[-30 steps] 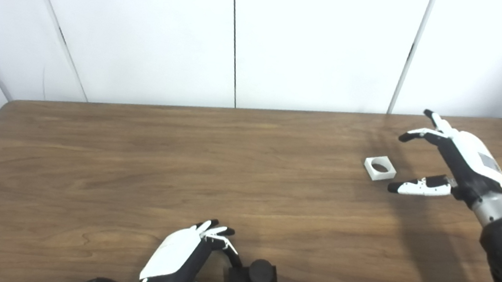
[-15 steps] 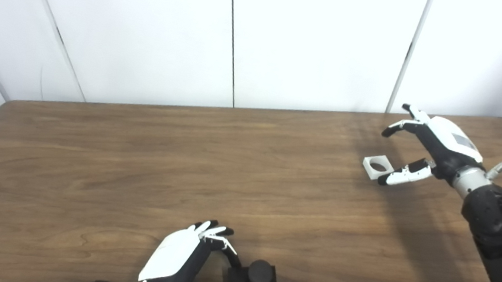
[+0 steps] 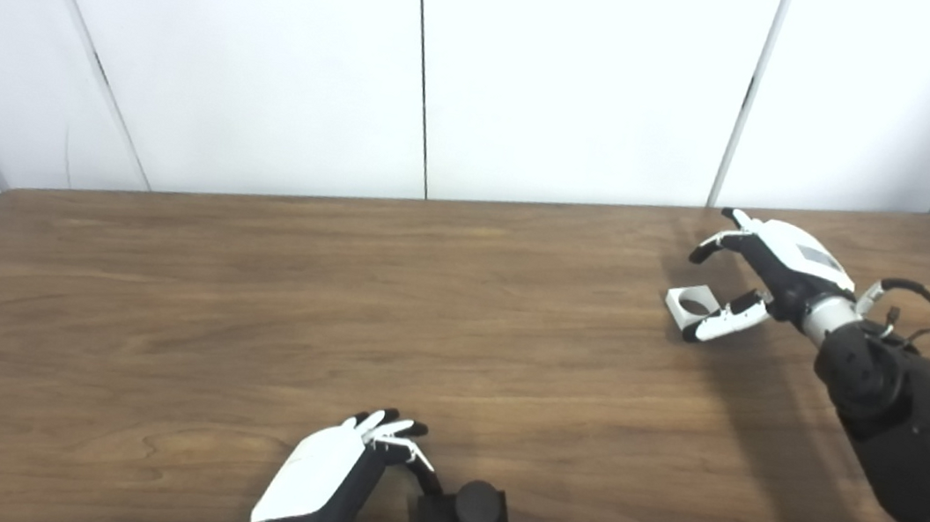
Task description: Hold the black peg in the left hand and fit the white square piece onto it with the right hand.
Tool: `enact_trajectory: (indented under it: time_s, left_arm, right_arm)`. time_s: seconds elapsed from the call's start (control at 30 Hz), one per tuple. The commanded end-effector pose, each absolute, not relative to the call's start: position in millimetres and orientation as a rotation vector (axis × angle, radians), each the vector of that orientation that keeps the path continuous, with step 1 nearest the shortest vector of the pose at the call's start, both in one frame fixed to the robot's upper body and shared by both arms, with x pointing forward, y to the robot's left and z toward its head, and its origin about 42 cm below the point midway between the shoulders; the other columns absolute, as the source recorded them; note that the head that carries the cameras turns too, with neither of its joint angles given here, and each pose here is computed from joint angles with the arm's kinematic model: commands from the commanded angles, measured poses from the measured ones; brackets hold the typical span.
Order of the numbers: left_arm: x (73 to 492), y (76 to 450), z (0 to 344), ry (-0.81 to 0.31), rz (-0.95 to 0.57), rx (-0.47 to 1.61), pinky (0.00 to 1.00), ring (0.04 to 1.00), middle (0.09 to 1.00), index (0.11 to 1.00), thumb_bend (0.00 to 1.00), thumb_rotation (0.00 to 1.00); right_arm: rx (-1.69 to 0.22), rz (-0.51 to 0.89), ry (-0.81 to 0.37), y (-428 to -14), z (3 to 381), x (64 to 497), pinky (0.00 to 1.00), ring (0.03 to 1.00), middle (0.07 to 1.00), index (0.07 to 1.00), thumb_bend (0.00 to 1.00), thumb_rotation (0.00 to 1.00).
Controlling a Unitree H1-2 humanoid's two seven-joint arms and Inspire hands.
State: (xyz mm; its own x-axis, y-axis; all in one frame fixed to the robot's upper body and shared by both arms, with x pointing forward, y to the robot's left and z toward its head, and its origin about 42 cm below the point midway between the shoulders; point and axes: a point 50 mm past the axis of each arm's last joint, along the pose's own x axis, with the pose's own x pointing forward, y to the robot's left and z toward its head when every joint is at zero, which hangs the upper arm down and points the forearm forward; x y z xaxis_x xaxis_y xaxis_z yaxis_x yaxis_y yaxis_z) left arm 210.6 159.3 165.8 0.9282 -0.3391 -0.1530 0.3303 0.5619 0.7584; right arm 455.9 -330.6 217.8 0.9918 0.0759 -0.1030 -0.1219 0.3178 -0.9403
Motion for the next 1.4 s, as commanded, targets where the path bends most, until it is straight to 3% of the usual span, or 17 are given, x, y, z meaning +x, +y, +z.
enact_trajectory:
  time_s: [0.0, 0.87, 1.37]
  left_arm:
    - [210, 159, 169, -0.033, -0.397, 0.904, 1.0, 0.976, 0.889, 0.494, 0.5, 0.06]
    - [209, 157, 169, -0.04, -0.393, 0.907, 1.0, 0.972, 0.885, 0.493, 0.5, 0.06]
    - [210, 158, 171, -0.034, -0.384, 0.911, 1.0, 0.975, 0.885, 0.494, 0.5, 0.06]
  right_arm:
    - [-1.257, 0.095, -0.061, -323, 250, 473, 1.0, 1.0, 1.0, 0.705, 0.93, 0.25]
    - [-1.26, 0.097, 0.007, -330, 243, 488, 1.0, 1.0, 0.987, 0.699, 0.91, 0.24]
    - [-1.278, 0.114, 0.02, -340, 243, 482, 1.0, 1.0, 0.95, 0.618, 0.88, 0.21]
